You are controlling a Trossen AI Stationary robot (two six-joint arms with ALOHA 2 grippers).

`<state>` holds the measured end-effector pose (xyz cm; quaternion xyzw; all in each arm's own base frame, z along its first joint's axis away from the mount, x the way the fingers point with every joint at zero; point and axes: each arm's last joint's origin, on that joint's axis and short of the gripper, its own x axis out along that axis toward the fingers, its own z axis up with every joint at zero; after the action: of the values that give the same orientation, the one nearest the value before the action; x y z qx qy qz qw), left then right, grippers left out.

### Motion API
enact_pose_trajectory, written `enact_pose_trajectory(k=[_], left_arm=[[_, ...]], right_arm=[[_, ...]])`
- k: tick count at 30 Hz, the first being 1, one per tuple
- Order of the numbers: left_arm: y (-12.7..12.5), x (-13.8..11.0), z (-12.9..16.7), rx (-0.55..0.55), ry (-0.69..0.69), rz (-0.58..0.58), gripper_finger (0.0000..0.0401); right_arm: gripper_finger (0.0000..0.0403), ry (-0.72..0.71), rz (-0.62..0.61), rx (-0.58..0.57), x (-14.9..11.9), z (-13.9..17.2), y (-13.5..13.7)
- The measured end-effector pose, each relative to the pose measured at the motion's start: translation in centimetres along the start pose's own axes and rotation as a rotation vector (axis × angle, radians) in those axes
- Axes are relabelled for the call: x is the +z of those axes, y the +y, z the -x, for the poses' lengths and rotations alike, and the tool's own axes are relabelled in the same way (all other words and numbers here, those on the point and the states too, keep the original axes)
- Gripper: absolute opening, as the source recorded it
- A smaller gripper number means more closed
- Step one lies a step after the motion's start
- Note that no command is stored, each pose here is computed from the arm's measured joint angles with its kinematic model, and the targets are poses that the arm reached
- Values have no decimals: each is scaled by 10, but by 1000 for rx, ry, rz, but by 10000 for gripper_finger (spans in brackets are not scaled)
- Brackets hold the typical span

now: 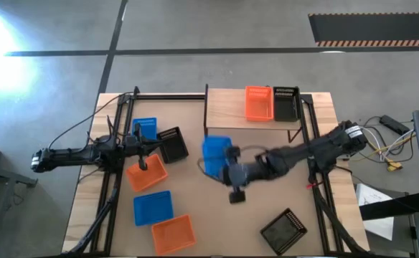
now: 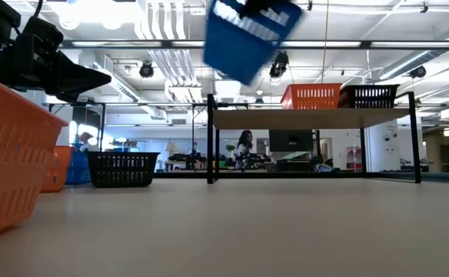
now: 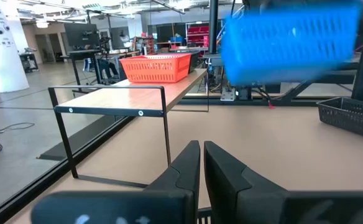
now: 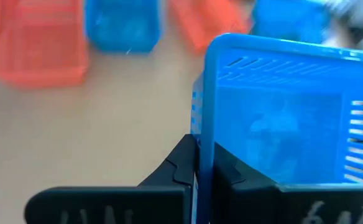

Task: Stack baskets on shelf by color
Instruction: Put the bottom right blue bin on the shelf

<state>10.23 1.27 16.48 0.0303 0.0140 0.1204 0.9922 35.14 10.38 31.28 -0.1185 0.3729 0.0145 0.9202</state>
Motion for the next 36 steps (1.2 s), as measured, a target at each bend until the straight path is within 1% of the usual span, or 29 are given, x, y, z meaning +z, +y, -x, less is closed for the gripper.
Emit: enact_pose_trajectory(k=[3,5,7,10,11,13,16,20,24,27,31,36], left_arm=[[0,0,0,0,0,0,6],[0,0,0,0,0,0,6],[0,0,0,0,0,0,6],[0,0,0,0,0,0,6],[0,0,0,0,0,0,6],[0,0,0,0,0,0,6],[0,0,0,0,0,0,6],[0,0,0,0,0,0,6],[0,0,0,0,0,0,6],[0,0,0,0,0,0,6],[0,0,0,0,0,0,6],[0,0,0,0,0,0,6]], right_arm=[[8,-39,73,-65,17,9,-36],[8,-12,110,-113,20,12,-63],[8,42,118,-159,16,15,-91],[8,122,71,-227,4,16,-135],[8,140,51,-233,-1,16,-148],[8,153,12,-208,-12,13,-172],[9,153,-44,-163,-25,12,-195],[9,177,-73,-181,-36,11,-208],[9,199,-48,-162,-40,3,-209],[18,236,-46,-139,-44,-11,-208],[53,271,-34,-130,-49,-25,-209],[120,257,-29,-135,-47,-28,-210]])
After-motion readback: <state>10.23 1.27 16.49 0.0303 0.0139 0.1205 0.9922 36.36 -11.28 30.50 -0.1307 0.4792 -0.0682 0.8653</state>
